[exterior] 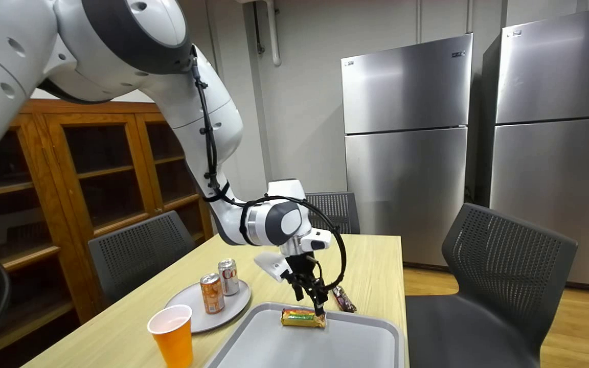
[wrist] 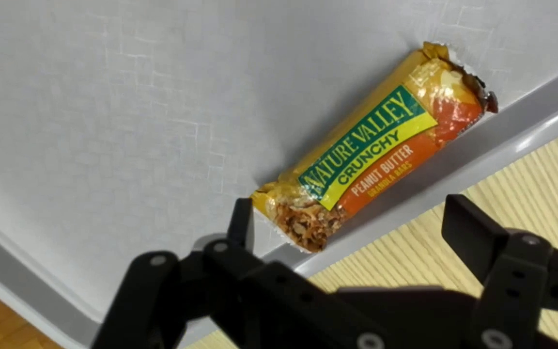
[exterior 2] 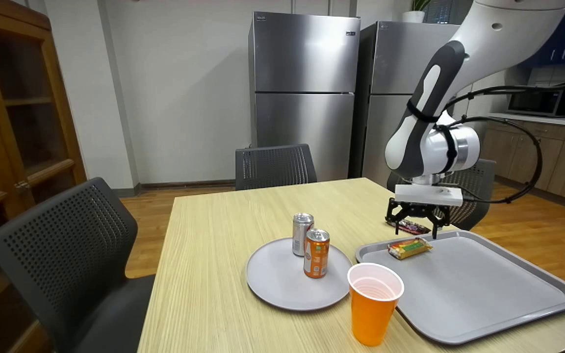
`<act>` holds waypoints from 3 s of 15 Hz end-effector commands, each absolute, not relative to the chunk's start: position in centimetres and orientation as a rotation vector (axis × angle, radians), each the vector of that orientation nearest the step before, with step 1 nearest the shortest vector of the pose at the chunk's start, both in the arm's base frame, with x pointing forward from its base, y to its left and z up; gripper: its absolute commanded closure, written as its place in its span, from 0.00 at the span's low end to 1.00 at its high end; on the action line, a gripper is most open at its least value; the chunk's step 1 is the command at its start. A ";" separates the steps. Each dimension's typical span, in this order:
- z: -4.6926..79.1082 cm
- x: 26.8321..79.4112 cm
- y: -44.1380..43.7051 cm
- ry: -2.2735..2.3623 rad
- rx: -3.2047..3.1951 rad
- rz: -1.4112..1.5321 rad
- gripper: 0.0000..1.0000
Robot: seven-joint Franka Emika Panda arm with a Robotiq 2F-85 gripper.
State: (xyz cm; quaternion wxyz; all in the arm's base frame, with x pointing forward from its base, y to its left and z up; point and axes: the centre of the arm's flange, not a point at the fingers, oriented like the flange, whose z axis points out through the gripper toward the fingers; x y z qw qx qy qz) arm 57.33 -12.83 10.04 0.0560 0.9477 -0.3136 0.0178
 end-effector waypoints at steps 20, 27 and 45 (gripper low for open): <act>7.7 55.8 -11.4 -1.328 2.706 0.003 0.26; 7.9 55.9 -11.4 -1.313 2.710 0.006 0.82; 15.4 60.5 -10.2 -1.110 2.878 0.183 0.82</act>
